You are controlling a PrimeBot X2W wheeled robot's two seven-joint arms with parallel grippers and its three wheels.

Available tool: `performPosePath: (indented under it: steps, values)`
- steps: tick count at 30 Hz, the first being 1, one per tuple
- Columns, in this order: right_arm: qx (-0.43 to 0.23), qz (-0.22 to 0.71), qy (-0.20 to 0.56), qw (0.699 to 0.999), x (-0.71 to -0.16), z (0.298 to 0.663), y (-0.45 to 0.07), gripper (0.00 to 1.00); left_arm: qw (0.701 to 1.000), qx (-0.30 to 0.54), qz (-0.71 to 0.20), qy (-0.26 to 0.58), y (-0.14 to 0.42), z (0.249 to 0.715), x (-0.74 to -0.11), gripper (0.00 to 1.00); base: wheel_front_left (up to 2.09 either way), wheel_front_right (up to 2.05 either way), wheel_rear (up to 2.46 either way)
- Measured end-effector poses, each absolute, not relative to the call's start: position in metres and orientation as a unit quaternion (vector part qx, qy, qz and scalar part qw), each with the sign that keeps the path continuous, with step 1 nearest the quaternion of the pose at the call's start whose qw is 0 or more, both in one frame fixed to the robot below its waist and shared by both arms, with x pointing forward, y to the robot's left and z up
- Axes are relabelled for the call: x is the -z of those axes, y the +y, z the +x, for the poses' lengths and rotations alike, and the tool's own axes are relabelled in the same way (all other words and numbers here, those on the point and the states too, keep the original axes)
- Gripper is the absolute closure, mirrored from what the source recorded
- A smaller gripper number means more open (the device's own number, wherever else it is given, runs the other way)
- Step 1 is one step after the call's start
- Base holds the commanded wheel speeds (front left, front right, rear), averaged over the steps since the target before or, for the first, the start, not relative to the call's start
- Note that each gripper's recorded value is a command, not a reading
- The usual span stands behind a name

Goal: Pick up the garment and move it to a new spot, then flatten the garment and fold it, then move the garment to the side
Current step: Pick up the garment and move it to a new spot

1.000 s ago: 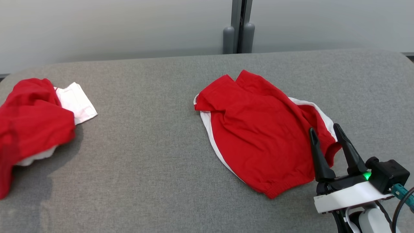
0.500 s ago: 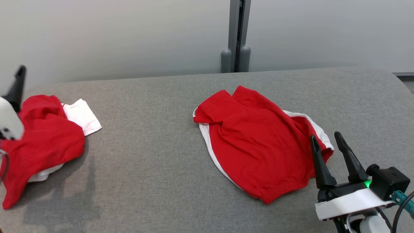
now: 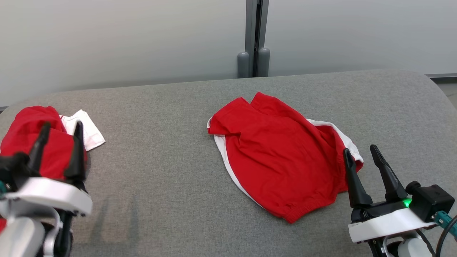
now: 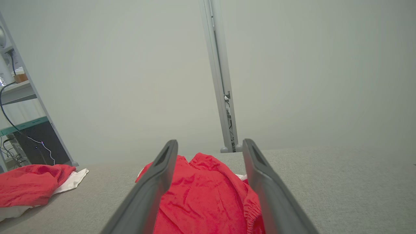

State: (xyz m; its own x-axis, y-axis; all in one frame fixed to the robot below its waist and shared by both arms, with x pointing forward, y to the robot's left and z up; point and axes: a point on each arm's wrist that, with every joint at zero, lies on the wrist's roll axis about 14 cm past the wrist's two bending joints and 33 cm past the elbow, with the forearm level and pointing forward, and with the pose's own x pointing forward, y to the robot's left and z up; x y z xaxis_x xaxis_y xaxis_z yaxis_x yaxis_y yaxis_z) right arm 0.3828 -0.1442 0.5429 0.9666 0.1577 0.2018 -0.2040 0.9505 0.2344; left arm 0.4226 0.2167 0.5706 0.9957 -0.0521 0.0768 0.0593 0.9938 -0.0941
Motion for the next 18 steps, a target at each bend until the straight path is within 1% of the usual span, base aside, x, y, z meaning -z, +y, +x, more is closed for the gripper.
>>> performPosePath:
  steps: [7, 13, 18]
  values:
    - [-0.093, 0.123, -0.087, 0.984, -0.540, 0.382, -0.146, 0.00, 0.996, 0.017, -0.081, -0.017, 0.196, 0.400, -0.527, 0.00, 0.00, 0.00, 0.00]
    - [-0.092, 0.123, -0.075, 0.985, -0.532, 0.382, -0.147, 0.00, 0.993, 0.004, -0.112, -0.031, 0.182, 0.393, -0.524, 0.00, 0.00, 0.00, 0.00]
    - [-0.084, 0.131, -0.072, 0.985, -0.529, 0.384, -0.150, 0.00, 0.990, 0.001, -0.140, -0.023, 0.167, 0.388, -0.511, 0.00, 0.00, 0.00, 0.00]
